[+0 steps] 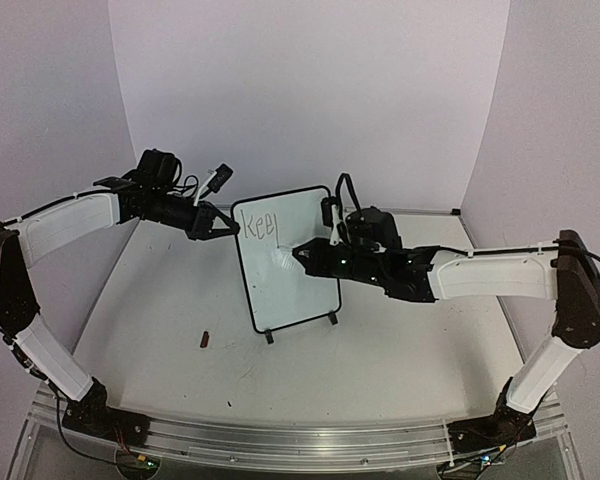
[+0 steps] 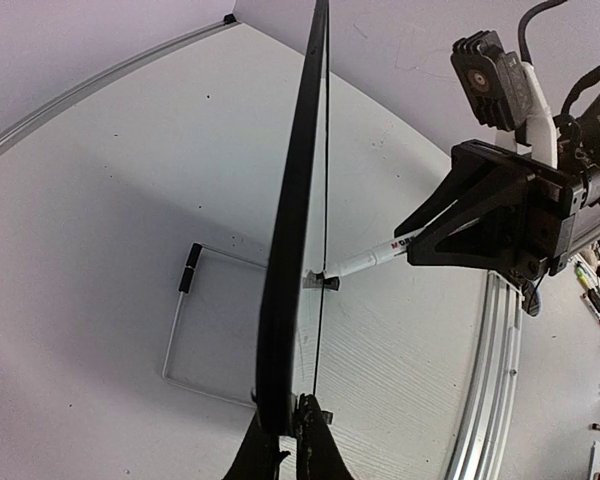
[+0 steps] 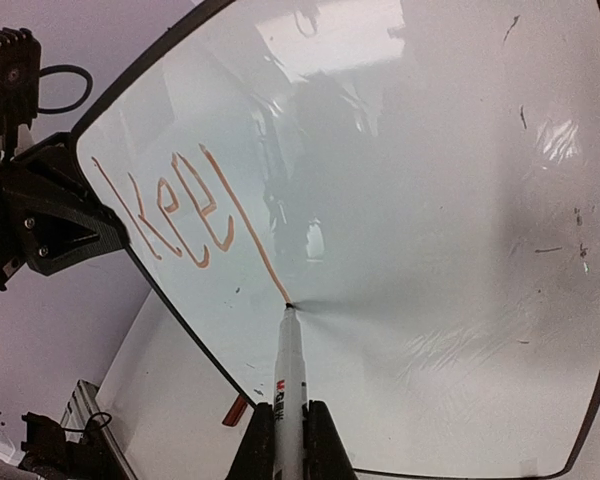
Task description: Write a sentence on the whiteboard
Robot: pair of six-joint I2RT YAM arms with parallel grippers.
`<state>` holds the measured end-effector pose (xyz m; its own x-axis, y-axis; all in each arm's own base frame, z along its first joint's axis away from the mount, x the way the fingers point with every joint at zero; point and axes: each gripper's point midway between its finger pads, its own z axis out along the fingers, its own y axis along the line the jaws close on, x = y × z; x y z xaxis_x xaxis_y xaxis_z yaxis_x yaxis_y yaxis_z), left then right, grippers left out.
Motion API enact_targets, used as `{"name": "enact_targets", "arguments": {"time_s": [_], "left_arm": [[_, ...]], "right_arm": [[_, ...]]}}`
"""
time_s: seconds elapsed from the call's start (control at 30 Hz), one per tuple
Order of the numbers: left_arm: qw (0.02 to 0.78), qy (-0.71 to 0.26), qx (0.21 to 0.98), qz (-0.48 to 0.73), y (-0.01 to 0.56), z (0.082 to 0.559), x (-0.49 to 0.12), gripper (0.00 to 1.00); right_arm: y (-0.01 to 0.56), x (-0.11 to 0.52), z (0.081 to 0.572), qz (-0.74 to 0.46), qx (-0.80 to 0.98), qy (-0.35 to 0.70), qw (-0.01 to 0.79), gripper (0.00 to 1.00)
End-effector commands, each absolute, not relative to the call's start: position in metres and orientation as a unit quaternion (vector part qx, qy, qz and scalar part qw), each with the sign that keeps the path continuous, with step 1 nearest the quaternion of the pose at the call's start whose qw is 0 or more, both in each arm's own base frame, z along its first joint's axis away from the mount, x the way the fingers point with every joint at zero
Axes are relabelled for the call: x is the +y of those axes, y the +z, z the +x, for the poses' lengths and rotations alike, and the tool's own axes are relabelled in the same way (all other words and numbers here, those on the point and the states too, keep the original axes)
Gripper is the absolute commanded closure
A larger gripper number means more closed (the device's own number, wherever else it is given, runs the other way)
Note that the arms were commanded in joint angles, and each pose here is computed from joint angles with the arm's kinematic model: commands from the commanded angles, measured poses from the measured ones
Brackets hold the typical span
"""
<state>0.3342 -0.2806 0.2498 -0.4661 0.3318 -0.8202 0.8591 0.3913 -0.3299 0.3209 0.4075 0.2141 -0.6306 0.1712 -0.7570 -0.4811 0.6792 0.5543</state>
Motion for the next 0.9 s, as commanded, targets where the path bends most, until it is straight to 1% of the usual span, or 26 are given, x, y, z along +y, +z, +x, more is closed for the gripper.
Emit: {"name": "enact_targets", "arguments": {"time_s": [0.0,0.17,0.33,0.87], "left_arm": [[0.348,-0.367,0.76,0.408,0.25,0.33,-0.278,1.0],[0.348,-0.366,0.761,0.409,0.25,0.33,-0.278,1.0],[0.347,-0.366,0.761,0.408,0.249,0.33,-0.278,1.0],[0.345,-0.367,0.761,0.408,0.248,0.33,-0.279,1.0]], "right_arm": [[0.259,0.404,0.316,-0.104,0.781,0.423,0.448,1.0],[0.296,0.402,0.314,-0.11,0.751,0.441,0.48,1.0],[0.312,0.403,0.324,-0.107,0.74,0.43,0.507,1.0],[0.304,0.419,0.348,-0.1,0.745,0.404,0.521,1.0]]}}
